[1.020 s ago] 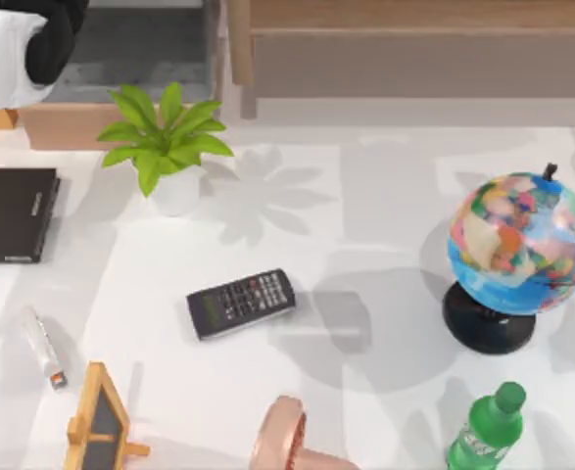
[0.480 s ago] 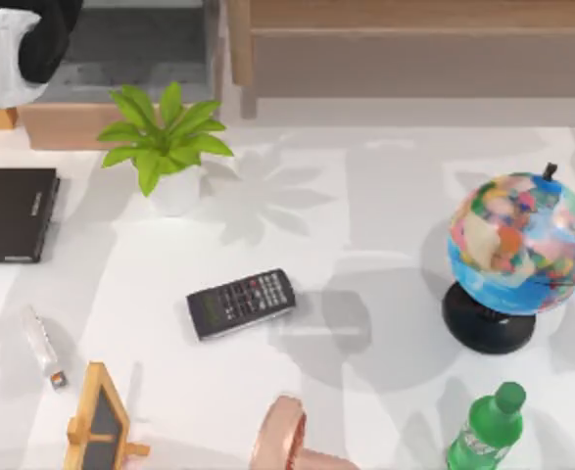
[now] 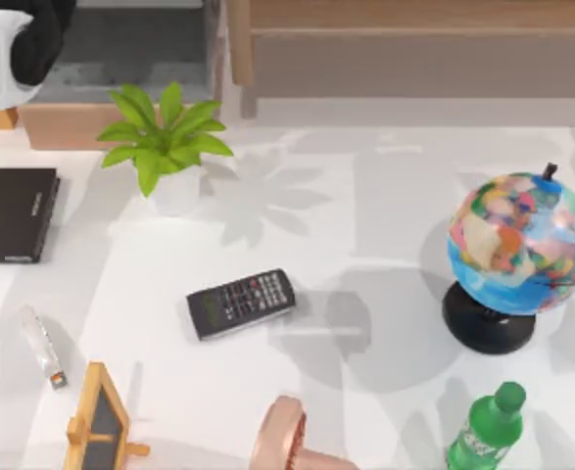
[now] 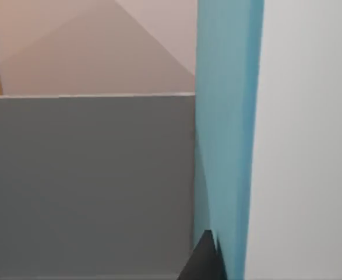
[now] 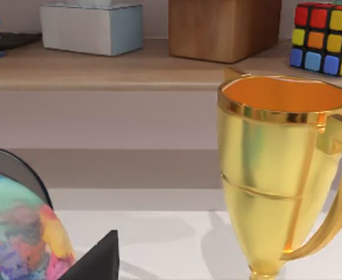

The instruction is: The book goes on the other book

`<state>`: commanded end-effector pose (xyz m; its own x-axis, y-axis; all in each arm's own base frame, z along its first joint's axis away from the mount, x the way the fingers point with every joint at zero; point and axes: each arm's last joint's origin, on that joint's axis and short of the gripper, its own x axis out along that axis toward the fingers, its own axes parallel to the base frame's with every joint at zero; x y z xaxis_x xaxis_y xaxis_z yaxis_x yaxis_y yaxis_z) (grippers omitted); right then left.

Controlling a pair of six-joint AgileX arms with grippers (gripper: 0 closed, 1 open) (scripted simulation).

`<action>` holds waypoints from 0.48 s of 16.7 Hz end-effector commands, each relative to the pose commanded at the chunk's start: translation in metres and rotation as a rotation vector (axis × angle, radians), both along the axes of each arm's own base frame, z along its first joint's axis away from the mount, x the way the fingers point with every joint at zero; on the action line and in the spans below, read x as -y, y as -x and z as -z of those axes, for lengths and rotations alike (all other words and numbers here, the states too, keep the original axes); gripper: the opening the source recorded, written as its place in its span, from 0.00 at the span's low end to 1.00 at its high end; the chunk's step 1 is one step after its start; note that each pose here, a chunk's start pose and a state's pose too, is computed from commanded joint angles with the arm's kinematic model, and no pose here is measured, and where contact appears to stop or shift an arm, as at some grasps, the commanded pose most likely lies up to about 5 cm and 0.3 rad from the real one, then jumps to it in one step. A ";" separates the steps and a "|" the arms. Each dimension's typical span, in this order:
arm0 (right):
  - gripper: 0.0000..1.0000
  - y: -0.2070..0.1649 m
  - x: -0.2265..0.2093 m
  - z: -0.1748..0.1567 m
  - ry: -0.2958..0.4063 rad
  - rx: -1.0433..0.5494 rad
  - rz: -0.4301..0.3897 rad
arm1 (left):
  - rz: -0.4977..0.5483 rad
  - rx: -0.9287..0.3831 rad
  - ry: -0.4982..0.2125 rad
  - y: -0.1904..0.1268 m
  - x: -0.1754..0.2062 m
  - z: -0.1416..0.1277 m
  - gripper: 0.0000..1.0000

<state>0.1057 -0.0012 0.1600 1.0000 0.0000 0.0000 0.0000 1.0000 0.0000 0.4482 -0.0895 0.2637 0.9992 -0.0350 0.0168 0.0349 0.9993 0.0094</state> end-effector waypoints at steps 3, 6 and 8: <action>1.00 0.000 0.000 0.000 0.000 0.000 0.000 | 0.059 0.080 -0.114 0.021 -0.009 -0.020 0.00; 1.00 0.000 0.000 0.000 0.000 0.000 0.000 | 0.103 0.190 -0.322 0.052 -0.027 -0.040 0.00; 1.00 0.000 0.000 0.000 0.000 0.000 0.000 | 0.106 0.254 -0.502 0.074 -0.044 -0.047 0.00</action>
<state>0.1057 -0.0012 0.1600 1.0000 0.0000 0.0000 0.0000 1.0000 0.0000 0.3742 -0.0457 0.3103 0.9565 -0.2007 0.2118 0.0694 0.8615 0.5030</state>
